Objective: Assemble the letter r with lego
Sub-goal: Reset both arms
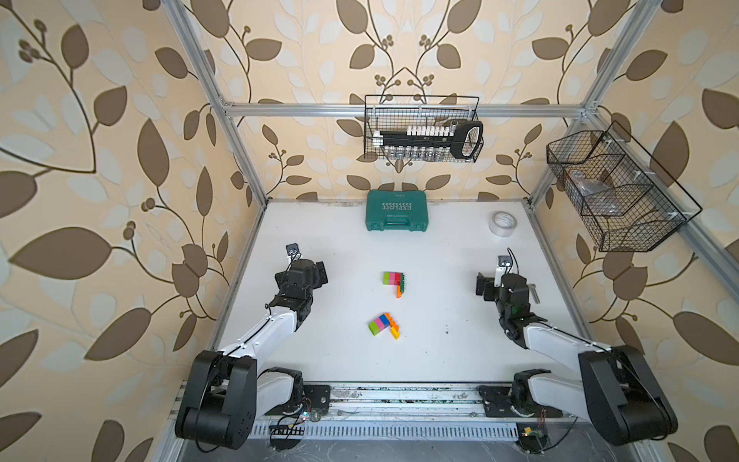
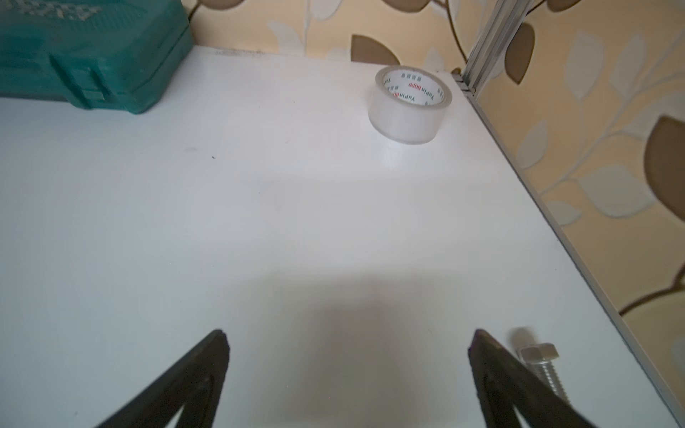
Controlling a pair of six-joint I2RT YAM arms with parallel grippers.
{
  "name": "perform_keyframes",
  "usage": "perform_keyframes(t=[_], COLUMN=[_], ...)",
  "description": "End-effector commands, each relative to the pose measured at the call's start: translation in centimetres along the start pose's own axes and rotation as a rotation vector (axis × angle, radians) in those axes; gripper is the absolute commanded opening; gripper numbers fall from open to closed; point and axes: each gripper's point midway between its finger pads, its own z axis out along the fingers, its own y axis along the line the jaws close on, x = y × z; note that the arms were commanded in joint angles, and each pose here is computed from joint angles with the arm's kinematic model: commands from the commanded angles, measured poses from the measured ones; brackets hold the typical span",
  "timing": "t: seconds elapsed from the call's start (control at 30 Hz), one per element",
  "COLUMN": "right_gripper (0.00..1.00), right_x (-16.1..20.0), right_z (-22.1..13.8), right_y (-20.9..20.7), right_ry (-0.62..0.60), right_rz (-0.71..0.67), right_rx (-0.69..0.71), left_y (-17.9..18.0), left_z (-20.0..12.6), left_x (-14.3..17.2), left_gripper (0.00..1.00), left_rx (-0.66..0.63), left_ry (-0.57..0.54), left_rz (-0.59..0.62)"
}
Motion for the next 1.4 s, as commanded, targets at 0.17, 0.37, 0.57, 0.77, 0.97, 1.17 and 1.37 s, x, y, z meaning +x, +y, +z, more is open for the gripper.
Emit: perform_keyframes(t=[0.17,0.37,0.57,0.77,0.97,1.17,1.37], right_gripper=[0.98,0.98,0.99,0.99,0.98,0.98,0.98], right_x=[-2.8,-2.6,-2.6,-2.6,-2.6,-2.4,-2.5], right_z=[2.7,3.5,3.4,3.4,3.5,4.1,3.7], right_y=[1.5,1.1,1.1,1.2,1.2,1.5,1.3], right_ry=[-0.148,-0.107,-0.107,-0.106,-0.105,-0.074,-0.09], right_rz=[0.026,0.054,0.054,0.053,0.051,0.055,0.058], right_rx=[-0.083,-0.113,-0.115,-0.113,-0.113,-0.131,-0.133], left_y=[0.9,1.5,-0.3,-0.8,-0.8,-0.7,-0.7], left_z=[1.3,3.0,4.3,4.7,4.6,4.6,4.4], left_x=[-1.6,-0.5,0.5,1.5,1.5,1.5,1.4], left_gripper=[0.99,0.99,0.99,0.99,0.99,0.99,0.99], left_rx=[-0.055,-0.092,-0.013,0.075,0.076,0.076,0.076], left_ry=[-0.116,-0.174,-0.098,-0.113,-0.107,-0.108,-0.115], left_rz=[0.023,0.023,0.089,0.084,0.08,0.08,0.081])
